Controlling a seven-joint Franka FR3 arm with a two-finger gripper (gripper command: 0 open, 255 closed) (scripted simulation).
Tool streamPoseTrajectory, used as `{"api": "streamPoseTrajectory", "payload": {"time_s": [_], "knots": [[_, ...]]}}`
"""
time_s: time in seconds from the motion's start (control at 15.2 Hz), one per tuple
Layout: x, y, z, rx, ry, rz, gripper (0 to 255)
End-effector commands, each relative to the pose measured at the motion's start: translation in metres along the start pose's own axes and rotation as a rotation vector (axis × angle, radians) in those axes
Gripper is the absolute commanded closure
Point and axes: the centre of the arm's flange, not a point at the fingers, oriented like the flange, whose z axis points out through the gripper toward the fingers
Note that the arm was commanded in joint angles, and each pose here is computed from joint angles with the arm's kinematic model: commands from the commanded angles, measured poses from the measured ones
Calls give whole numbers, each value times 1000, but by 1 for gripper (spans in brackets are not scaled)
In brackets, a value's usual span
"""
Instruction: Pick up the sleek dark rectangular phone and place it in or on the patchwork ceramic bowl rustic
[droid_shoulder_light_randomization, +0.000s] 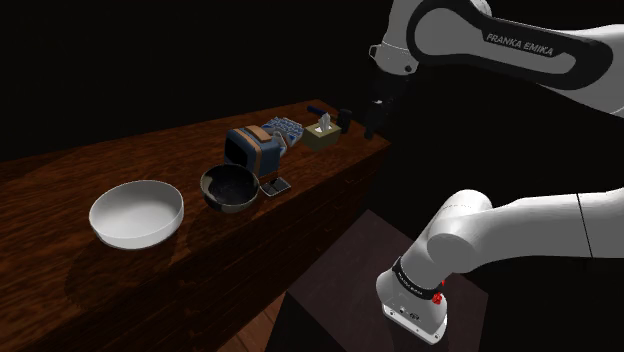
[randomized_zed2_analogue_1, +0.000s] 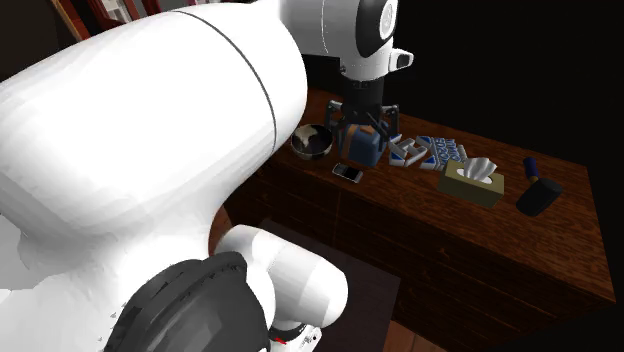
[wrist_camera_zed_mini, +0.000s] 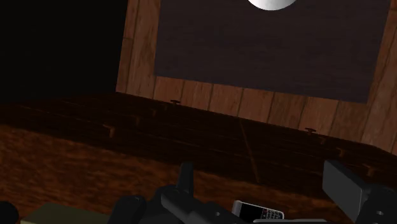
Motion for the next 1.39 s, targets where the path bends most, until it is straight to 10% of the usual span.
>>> {"api": "streamPoseTrajectory", "payload": {"time_s": [0.0, 1.32], "knots": [[0, 0, 0, 0, 0, 0, 0], [176, -26, 180, 17, 75, -723, 0]]}}
